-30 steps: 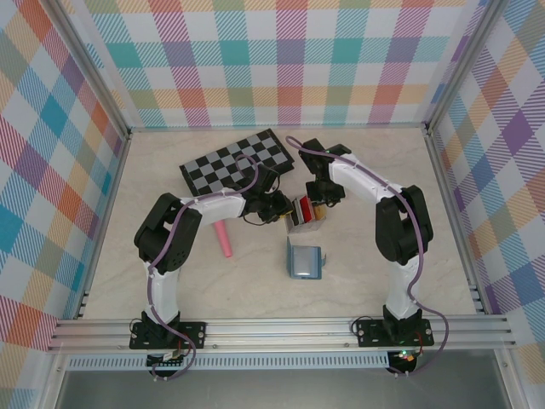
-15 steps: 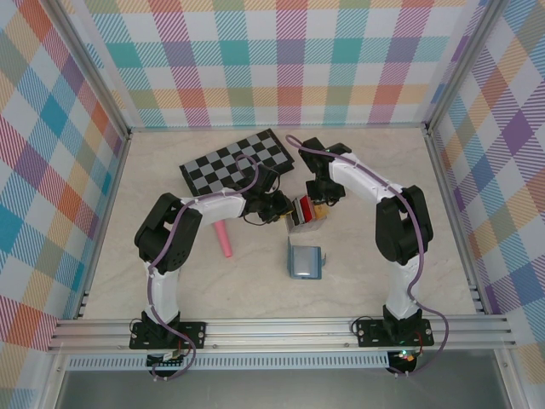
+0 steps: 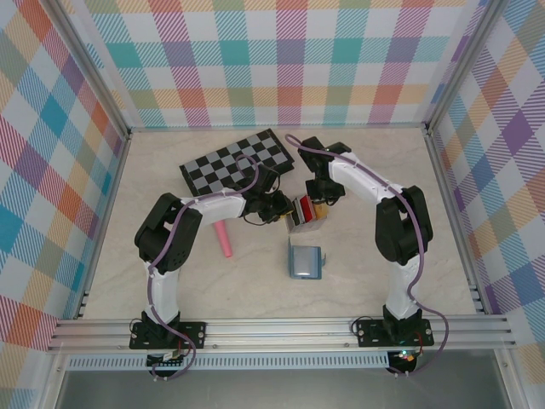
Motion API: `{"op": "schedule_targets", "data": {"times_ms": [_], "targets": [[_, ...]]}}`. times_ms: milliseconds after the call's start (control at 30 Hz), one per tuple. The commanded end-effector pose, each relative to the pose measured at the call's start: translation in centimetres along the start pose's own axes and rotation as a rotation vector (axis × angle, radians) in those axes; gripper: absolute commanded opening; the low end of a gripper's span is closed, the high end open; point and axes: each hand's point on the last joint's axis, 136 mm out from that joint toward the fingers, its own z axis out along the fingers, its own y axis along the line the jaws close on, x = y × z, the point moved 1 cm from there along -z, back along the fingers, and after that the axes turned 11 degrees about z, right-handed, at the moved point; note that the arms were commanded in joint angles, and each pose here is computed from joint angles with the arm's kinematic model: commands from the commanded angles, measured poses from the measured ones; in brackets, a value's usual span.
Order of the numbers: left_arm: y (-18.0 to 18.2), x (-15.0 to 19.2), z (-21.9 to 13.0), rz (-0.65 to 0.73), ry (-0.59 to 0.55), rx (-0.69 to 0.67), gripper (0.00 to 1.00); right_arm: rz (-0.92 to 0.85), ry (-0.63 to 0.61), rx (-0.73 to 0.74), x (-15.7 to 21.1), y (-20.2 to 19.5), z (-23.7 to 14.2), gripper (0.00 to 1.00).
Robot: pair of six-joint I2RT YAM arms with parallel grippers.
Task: Put the credit cards into the card holder
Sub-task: Pick up the credit card from the storage box.
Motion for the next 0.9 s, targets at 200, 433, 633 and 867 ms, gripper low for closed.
{"op": "schedule_targets", "data": {"times_ms": [200,433,633,867], "targets": [[2.1,1.5,1.1,-0.02,0.049,-0.065,0.19,0.006,-0.045,0.015,-0.4,-1.0,-2.6,0.16],[2.1,1.5,1.1,-0.02,0.046,-0.065,0.19,0.005,-0.058,0.002,-0.5,-0.8,-3.5,0.15],[2.1,1.5,1.1,-0.02,0.046,-0.064,0.19,0.003,-0.052,-0.053,-0.4,-0.2,-4.7,0.14],[2.1,1.4,1.0,-0.018,0.045,-0.065,0.19,0.005,-0.039,-0.114,-0.2,0.7,-5.3,0.09]]}}
